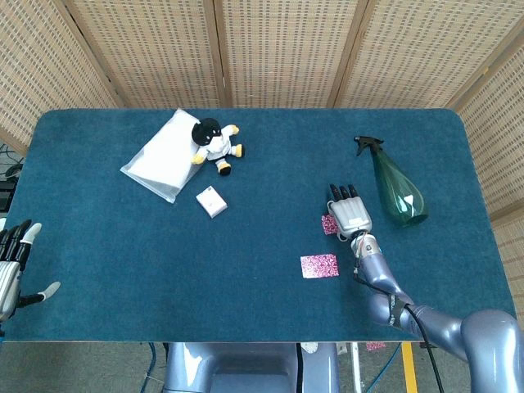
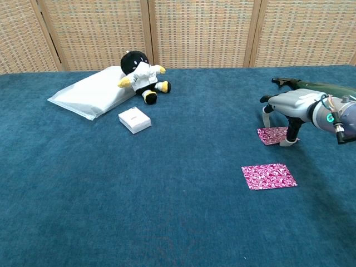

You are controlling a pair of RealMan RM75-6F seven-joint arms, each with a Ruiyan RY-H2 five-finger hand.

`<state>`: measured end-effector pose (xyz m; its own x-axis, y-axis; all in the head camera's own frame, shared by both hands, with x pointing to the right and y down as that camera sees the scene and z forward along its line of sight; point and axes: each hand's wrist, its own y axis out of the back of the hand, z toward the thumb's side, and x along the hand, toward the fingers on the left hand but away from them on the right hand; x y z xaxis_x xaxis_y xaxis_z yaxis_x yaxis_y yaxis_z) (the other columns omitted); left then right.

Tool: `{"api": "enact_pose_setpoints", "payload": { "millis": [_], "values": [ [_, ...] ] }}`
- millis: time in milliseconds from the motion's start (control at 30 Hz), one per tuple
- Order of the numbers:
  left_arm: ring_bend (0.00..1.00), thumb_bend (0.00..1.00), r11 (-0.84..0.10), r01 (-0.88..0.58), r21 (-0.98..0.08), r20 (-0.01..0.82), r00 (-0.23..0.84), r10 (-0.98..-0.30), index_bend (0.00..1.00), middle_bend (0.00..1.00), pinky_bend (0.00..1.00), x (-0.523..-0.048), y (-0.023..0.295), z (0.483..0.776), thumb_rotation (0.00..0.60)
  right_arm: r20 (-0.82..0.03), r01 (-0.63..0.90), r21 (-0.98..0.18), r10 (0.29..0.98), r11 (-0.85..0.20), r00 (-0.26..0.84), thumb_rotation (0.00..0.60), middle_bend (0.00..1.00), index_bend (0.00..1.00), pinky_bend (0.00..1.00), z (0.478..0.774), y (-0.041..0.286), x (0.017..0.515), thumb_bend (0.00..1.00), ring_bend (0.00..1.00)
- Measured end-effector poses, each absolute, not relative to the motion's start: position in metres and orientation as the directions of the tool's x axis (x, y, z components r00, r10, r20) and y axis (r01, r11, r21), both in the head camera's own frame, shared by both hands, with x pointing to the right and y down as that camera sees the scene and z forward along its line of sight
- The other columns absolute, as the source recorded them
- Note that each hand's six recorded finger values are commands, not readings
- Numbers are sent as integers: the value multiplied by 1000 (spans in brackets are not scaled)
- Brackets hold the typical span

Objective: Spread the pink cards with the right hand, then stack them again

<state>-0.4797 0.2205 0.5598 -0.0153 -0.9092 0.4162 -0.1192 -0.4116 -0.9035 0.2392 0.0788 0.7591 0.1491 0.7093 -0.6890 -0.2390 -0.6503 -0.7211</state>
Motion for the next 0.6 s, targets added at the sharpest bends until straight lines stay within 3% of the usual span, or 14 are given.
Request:
{"api": "enact_pose_setpoints", "payload": {
  "millis": [600],
  "values": [
    [0,0,-409,-129,-903,414,-17,-910,0,0,0,-480,220,559,600,-680,-237,-730,716,-641,157,600,0,555,20,750,81,237,363,0]
  ]
}}
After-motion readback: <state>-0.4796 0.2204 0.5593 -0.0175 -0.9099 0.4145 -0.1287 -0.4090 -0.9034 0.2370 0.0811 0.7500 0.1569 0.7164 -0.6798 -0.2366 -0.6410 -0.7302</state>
